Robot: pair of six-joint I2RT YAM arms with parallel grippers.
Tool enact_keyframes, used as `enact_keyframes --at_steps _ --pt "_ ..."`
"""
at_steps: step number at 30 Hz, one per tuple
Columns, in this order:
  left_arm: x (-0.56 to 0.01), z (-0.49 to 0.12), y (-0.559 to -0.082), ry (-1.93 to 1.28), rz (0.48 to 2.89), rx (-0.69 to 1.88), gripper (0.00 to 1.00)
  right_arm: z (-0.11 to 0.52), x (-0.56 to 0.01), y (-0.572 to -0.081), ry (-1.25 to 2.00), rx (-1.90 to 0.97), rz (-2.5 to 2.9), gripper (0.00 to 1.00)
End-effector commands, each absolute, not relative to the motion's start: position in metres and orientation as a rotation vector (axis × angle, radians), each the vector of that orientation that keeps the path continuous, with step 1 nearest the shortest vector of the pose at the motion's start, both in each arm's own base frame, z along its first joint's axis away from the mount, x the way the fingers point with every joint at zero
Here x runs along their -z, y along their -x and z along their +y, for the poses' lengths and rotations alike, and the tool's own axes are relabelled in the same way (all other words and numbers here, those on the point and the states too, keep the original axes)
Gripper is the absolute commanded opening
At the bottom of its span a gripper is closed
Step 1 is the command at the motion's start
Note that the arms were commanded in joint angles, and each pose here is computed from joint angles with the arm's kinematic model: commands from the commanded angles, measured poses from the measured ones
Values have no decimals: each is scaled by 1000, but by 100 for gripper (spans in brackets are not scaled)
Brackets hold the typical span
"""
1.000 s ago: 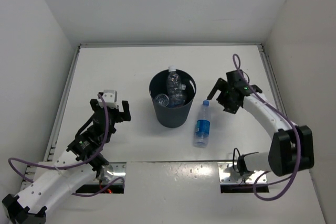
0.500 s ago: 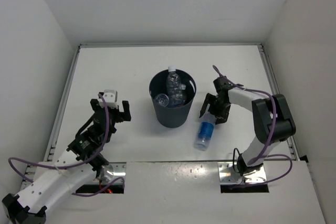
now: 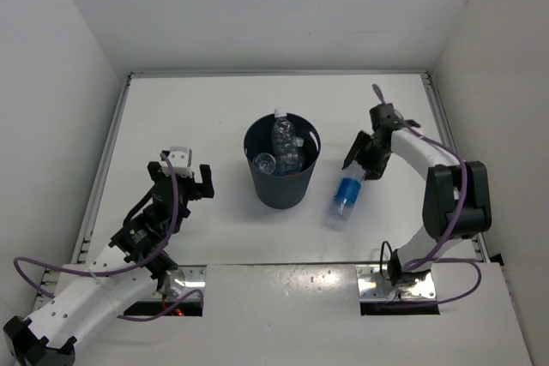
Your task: Put the plastic bottles in the bin
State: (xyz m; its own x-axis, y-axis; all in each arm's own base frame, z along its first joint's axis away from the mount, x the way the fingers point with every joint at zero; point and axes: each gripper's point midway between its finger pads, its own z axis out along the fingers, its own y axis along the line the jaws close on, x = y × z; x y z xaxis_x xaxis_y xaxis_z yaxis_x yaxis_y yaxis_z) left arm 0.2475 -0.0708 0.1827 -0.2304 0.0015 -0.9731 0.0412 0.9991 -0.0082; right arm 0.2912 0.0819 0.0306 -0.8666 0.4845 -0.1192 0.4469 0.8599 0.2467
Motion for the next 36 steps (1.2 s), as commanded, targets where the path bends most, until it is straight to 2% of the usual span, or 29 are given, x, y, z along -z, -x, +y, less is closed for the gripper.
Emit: enact_keyframes --at_steps 1,4,11,15,20,22,24,26,30,36 --pt "-190 -74 -250 -34 1772 50 100 60 -111 -348 -731 -333 2594 24" --pt "-190 -74 -250 -34 1772 50 100 39 -162 -375 -807 -301 2428 12" --pt "-190 -74 -250 -34 1772 50 100 10 -307 -398 -944 -275 1883 7" --pt "-190 -74 -250 -34 1772 50 100 32 -395 -400 -809 -361 1597 4" --pt "-190 -74 -250 -34 1772 50 100 81 -451 -391 -595 -456 1534 4" --pt "-190 -74 -250 -34 1772 50 100 127 -450 -382 -452 -503 1563 4" --pt "-190 -74 -250 -34 1772 50 100 147 -456 -369 -348 -478 1540 4" --pt "-190 -74 -250 -34 1772 50 100 181 -439 -355 -247 -497 1578 4" --pt "-190 -74 -250 -34 1772 50 100 220 -411 -336 -98 -555 1628 4" --pt "-190 -74 -250 -34 1772 50 100 250 -357 -312 50 -395 1717 4"
